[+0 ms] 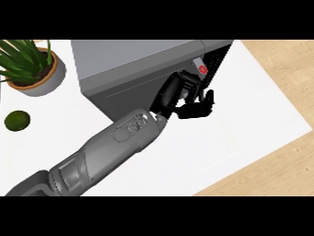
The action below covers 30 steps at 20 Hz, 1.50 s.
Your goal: Pick up the milk, place it into the microwave and close the microwave
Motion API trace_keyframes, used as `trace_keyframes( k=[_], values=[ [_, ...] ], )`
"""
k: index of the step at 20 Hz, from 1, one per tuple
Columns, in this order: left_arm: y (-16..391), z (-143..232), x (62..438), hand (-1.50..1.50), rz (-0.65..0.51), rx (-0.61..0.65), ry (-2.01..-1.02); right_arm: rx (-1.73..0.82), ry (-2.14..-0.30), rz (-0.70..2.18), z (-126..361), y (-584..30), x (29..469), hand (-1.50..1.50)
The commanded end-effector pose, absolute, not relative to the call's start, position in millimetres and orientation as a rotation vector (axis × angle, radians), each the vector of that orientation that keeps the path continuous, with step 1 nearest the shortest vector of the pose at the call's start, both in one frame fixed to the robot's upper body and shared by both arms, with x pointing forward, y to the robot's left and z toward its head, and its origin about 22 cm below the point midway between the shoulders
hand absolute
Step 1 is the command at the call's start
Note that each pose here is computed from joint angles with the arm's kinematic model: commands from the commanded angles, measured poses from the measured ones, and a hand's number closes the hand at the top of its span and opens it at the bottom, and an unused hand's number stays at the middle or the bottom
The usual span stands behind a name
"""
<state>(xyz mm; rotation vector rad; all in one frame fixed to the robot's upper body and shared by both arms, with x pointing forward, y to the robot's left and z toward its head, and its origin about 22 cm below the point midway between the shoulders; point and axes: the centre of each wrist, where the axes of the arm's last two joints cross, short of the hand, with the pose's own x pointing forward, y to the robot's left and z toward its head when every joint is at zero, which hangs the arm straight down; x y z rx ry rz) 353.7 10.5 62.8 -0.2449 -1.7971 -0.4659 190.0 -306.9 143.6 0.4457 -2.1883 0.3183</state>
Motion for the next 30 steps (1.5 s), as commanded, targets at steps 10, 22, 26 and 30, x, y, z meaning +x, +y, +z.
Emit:
trace_keyframes(
  k=[10, 22, 26, 30],
  values=[
    [-21.9, 87.7, 350.9, 1.50, -0.457, -0.281, -1.855, 0.399, -2.184, 0.383, 164.9, -321.7, 197.1, -1.50],
    [-22.8, 84.8, 349.0, 1.50, -0.422, -0.237, -1.877, 0.432, -2.194, 0.364, 175.5, -326.5, 202.5, -1.50],
    [-23.3, 85.4, 348.9, 1.50, -0.418, -0.231, -1.888, 0.448, -2.190, 0.378, 179.2, -328.1, 204.0, -1.50],
    [-3.7, 73.0, 362.4, 1.50, -0.134, -0.037, -1.773, 0.446, -2.193, 0.353, 181.8, -330.4, 202.4, -1.50]
  ],
)
